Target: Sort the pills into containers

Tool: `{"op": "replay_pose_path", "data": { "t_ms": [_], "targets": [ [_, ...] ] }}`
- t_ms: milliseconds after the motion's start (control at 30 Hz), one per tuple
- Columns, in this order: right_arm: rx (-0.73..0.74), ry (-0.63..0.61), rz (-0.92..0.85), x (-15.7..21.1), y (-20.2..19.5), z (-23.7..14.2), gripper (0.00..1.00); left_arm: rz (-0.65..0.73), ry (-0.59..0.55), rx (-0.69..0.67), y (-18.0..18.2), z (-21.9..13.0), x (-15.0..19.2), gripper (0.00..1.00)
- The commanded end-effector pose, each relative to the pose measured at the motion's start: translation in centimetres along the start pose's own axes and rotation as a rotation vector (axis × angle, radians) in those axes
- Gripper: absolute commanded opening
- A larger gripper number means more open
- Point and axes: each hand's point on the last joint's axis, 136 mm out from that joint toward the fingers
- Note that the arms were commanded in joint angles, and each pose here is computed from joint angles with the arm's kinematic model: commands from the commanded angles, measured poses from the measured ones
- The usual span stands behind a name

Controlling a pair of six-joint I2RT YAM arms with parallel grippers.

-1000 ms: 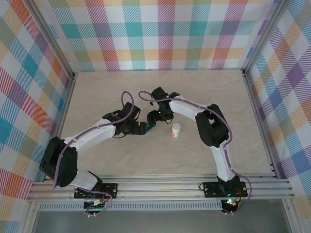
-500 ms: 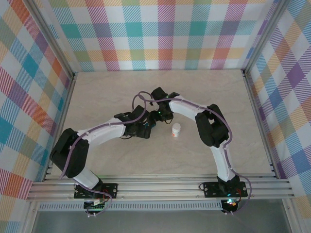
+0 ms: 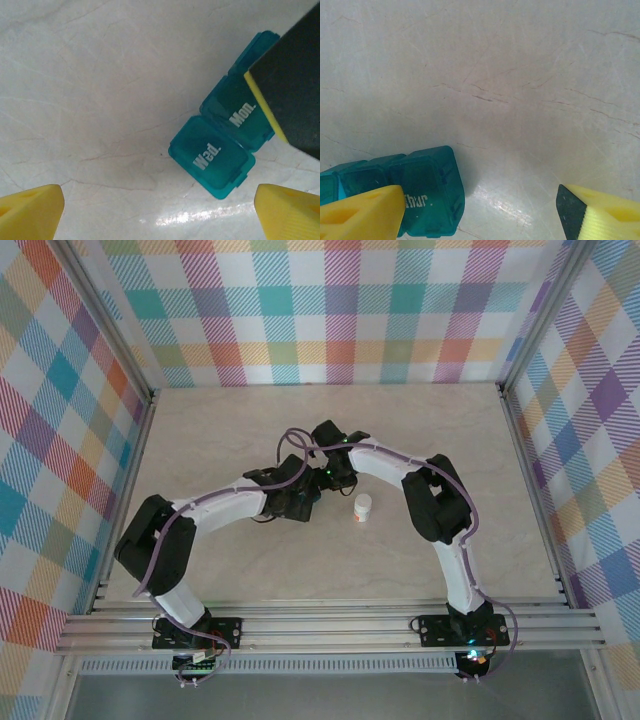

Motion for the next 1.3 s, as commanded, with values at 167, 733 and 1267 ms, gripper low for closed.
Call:
{"op": "replay_pose_path", "data": {
  "t_ms": [167, 733, 1267],
  "targets": [
    [0.034, 0.084, -0.008, 2.6, -0.6, 1.2, 0.81, 0.031, -0.014, -0.015, -0.6, 0.4, -1.0, 0.97],
    [0.040, 0.101, -0.003, 3.1, -0.8, 1.9, 0.80, -0.020, -0.030, -0.026, 1.3, 0.0, -2.3, 0.97],
    [0.038, 0.110, 0.000, 3.3, -0.9, 2.3, 0.80, -0.084, -0.061, -0.022, 3.1, -0.6, -4.3, 0.97]
  ]
}}
Point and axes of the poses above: each hand's point on the last joint's axis, 136 mm out from that joint toward the fingers, its own z axis out along the fingers, its own y axis along the line the jaws close on, x = y × z, and after that the axes turned 11 degrees about -z, right-handed
